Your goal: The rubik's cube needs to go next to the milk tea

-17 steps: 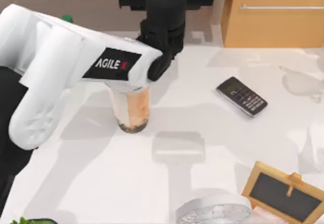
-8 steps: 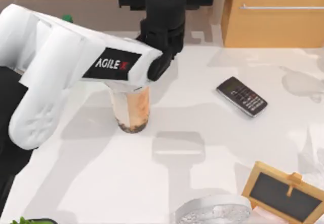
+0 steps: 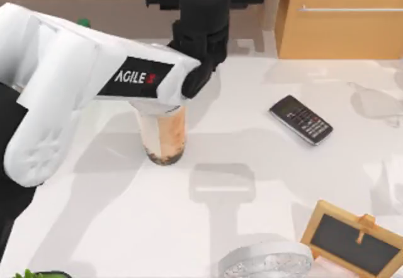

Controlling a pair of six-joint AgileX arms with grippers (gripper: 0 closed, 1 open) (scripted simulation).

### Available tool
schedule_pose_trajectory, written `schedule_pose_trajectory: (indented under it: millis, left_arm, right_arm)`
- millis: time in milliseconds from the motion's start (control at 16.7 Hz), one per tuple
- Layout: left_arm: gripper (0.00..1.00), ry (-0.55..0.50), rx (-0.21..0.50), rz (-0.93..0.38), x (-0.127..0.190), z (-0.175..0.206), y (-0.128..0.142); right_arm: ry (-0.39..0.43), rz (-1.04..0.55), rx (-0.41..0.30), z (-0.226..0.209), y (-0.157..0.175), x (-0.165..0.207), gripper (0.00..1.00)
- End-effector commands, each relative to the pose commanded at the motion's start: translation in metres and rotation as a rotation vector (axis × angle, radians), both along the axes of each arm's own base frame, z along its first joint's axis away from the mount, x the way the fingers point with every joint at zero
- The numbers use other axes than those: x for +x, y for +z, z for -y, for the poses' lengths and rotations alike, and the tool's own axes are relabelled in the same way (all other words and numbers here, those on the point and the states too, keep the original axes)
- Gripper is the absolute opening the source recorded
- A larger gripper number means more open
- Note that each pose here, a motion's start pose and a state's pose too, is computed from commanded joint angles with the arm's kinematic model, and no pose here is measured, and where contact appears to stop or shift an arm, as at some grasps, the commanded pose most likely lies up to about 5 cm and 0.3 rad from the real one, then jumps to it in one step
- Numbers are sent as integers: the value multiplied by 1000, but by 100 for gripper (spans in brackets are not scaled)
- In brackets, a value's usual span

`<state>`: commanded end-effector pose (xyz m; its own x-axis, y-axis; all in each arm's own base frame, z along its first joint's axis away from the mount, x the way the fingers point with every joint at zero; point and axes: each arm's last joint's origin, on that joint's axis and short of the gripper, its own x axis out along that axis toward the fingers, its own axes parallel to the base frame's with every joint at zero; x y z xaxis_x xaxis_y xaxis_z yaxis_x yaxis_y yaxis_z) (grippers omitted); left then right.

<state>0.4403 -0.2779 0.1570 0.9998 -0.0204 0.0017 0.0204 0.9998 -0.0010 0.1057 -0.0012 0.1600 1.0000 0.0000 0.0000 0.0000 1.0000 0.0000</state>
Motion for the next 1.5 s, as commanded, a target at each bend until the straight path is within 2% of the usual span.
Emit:
schedule_pose_trajectory:
  millis: [720,840,960,1140,1380,1500]
  left_arm:
    - [0,0,3,0,2,2,3]
    - [0,2,23,-12,3,2,6]
    - [0,0,70,-43,3,2,14]
    - [0,-27,179,-127,1,-2,32]
    - [0,-122,324,-298,-13,-16,68]
    - [0,-190,365,-406,-25,-26,88]
  right_arm:
    - [0,0,0,0,0,0,100]
    - [0,0,0,0,0,0,100]
    - [0,0,0,0,0,0,100]
    - [0,0,0,0,0,0,100]
    - [0,0,0,0,0,0,100]
    - [0,0,0,0,0,0,100]
